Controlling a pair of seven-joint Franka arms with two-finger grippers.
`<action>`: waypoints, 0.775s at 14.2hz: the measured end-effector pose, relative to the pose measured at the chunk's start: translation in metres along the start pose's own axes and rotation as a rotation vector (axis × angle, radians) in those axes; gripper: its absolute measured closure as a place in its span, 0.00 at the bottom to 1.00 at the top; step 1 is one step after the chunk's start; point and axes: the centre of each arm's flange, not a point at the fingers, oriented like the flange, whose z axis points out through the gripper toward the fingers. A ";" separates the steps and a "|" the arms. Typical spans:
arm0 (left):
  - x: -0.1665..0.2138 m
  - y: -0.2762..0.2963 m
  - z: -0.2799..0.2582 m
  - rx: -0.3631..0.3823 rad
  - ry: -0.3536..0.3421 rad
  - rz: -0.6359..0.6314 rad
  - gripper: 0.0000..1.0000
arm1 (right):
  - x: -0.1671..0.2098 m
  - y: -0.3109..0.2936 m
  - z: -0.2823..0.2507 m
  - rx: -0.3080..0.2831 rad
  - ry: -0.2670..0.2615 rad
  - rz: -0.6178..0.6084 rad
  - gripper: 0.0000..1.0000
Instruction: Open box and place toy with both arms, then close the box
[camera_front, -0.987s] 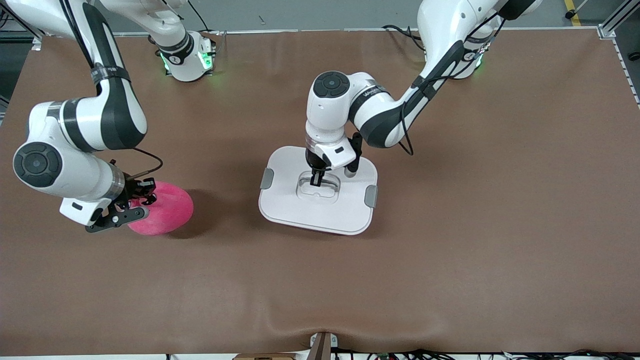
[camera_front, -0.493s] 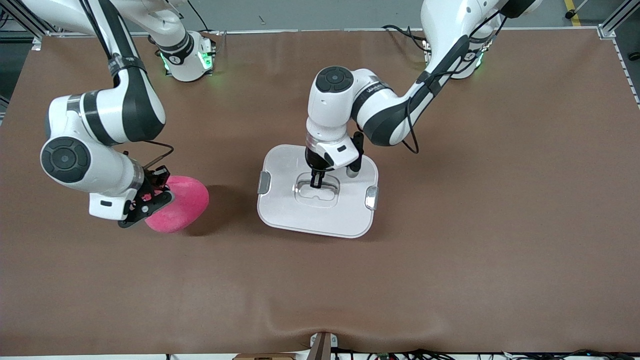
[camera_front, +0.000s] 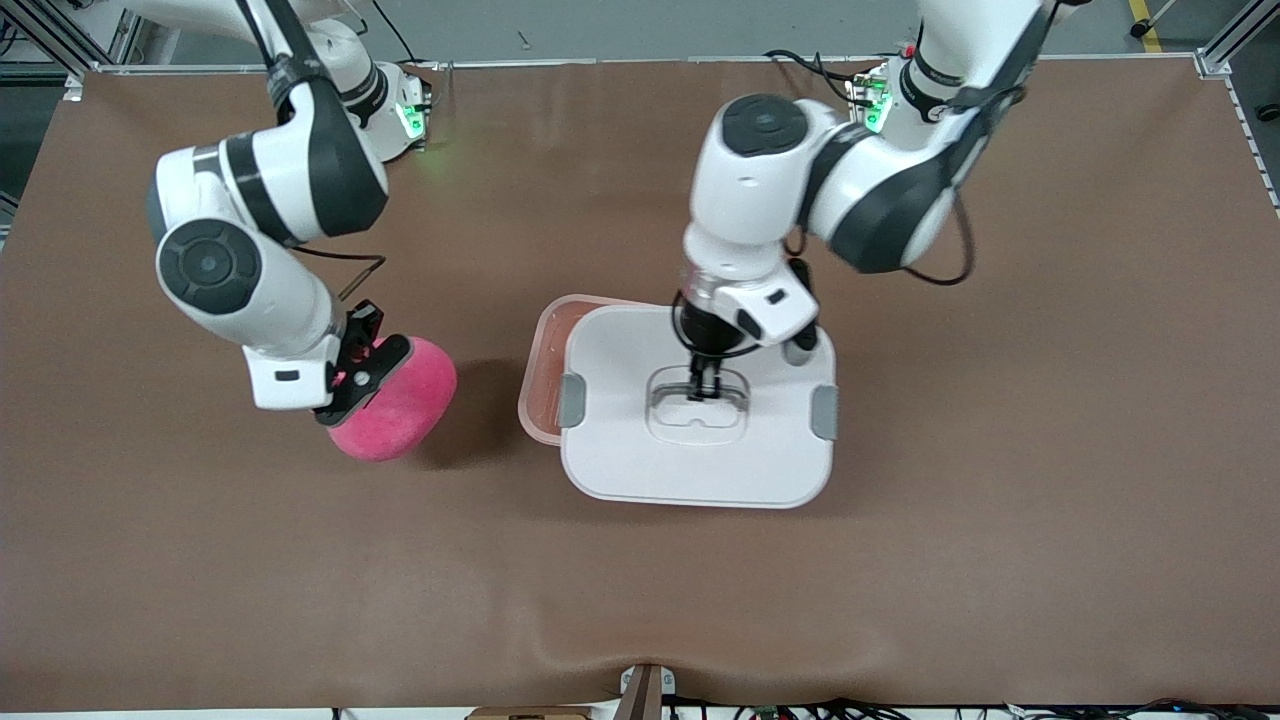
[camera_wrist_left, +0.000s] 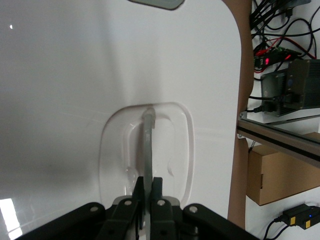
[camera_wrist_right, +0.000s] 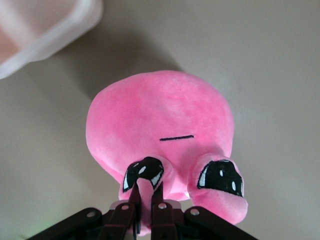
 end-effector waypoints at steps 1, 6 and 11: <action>0.020 0.010 -0.015 0.003 -0.009 0.021 0.93 | 0.008 -0.014 -0.010 -0.024 0.005 -0.046 0.89; 0.119 0.043 -0.046 0.067 -0.031 0.148 0.93 | 0.044 -0.089 -0.057 -0.110 0.057 -0.290 0.89; 0.221 0.055 -0.058 0.166 -0.074 0.235 0.93 | 0.078 -0.184 -0.087 -0.242 0.058 -0.486 0.89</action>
